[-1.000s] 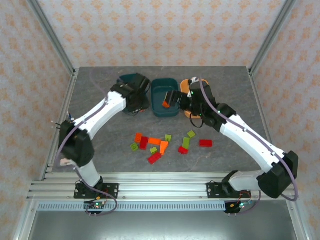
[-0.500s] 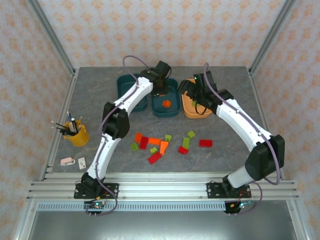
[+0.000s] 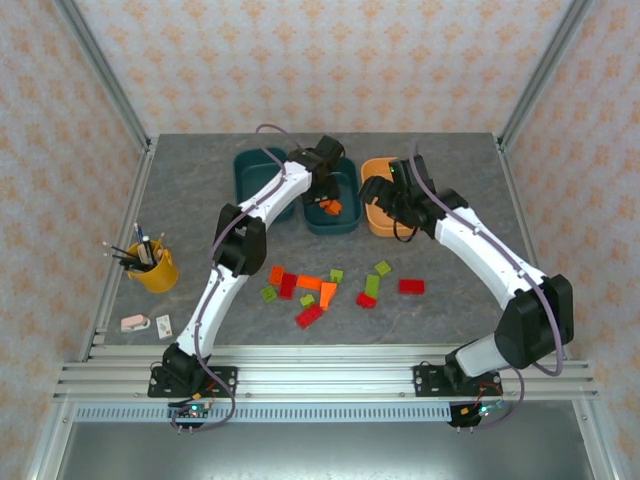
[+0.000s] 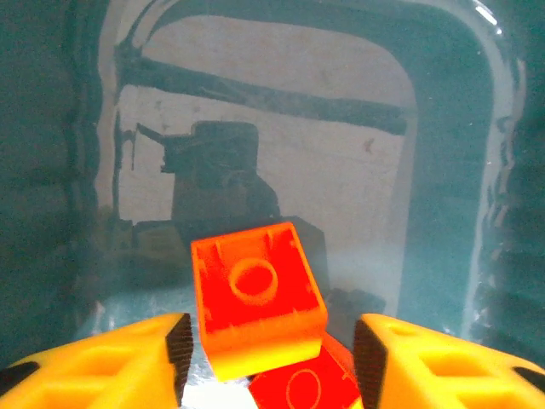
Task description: Sort the legos into containers by color
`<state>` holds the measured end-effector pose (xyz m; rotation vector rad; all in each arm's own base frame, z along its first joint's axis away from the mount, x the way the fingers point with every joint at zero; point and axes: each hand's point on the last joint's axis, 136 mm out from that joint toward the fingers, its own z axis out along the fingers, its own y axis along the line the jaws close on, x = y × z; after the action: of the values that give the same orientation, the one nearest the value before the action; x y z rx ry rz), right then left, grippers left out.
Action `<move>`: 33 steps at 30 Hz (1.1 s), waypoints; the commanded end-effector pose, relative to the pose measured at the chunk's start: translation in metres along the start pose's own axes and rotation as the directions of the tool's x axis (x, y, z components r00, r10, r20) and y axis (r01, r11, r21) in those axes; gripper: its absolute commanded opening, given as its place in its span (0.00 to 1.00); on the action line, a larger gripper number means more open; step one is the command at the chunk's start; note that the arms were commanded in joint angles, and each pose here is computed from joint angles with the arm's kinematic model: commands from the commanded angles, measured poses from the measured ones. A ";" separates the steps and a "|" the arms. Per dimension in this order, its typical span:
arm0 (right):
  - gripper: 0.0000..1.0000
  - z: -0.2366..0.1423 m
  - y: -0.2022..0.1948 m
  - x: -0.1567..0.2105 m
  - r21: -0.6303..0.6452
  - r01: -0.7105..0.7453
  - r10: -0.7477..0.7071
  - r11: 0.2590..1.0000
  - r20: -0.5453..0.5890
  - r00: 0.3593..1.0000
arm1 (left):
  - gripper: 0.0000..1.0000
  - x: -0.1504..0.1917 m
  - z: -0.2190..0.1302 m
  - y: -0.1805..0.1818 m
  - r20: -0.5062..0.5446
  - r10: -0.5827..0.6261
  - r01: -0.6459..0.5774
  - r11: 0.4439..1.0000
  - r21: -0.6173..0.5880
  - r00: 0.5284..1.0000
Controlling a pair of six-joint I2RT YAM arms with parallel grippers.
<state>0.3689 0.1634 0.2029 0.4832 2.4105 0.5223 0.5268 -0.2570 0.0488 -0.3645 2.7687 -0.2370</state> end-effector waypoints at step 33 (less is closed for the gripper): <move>0.66 0.027 -0.093 0.107 0.444 -0.263 0.325 0.856 -0.069 0.943 | 0.82 0.176 -0.239 0.075 0.127 0.026 -0.071 0.930 0.360 0.992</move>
<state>0.2831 0.1433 0.0980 0.8786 2.6804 0.1718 0.2718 -0.2070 0.2005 -0.1647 2.5912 -0.6108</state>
